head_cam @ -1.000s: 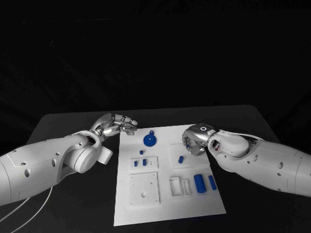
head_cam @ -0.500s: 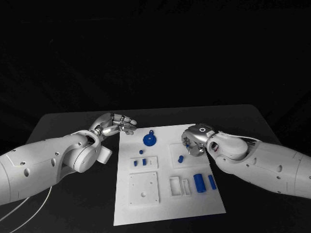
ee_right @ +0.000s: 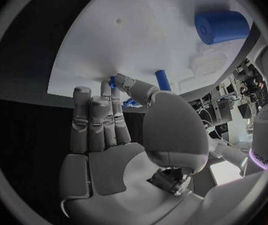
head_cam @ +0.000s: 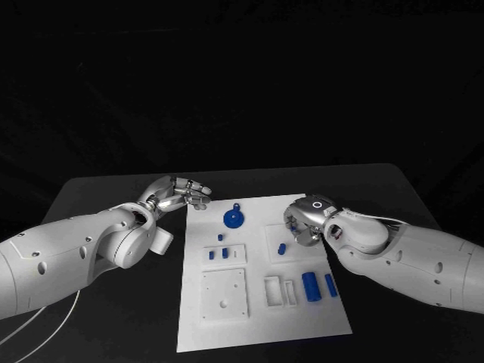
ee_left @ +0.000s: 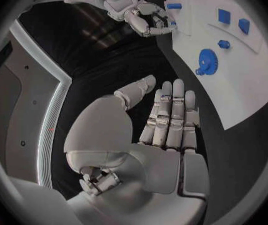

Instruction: Assemble the parts on the task board

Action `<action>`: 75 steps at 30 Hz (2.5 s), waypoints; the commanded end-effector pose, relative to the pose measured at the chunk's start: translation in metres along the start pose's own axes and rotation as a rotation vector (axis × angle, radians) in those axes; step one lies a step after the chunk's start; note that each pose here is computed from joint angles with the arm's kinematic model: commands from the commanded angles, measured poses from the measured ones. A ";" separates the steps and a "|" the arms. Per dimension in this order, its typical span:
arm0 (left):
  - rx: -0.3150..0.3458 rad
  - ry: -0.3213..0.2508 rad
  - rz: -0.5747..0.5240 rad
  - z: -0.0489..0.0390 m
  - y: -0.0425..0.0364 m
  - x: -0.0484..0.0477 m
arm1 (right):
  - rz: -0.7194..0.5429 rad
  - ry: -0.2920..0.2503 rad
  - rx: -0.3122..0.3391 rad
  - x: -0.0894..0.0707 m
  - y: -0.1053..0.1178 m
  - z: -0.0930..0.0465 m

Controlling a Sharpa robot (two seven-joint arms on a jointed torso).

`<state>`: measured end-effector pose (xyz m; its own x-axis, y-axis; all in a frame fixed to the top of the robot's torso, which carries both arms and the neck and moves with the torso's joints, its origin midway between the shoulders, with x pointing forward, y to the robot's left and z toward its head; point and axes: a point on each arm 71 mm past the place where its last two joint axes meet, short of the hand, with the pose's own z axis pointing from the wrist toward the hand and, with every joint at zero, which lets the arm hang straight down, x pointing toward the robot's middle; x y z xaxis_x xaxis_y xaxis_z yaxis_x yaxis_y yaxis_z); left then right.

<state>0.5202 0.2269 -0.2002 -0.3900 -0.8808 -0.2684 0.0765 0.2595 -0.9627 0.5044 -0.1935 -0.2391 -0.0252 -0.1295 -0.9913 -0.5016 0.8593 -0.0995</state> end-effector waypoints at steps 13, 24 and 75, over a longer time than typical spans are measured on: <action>0.002 -0.018 -0.003 0.0014 0.0012 -0.0049 | 0.045 -0.048 -0.004 -0.016 -0.002 -0.007; 0.000 -0.035 -0.001 0.0020 0.0026 -0.0070 | 0.133 -0.097 -0.040 -0.034 0.009 -0.016; 0.000 -0.071 -0.057 0.0133 -0.0017 0.0093 | 0.127 0.041 -0.376 0.014 0.158 -0.022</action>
<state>0.5286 0.2148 -0.2029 -0.3289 -0.9180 -0.2217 0.0466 0.2186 -0.9747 0.4066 -0.0707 -0.2651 -0.1510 -0.0278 -0.9881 -0.7657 0.6355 0.0991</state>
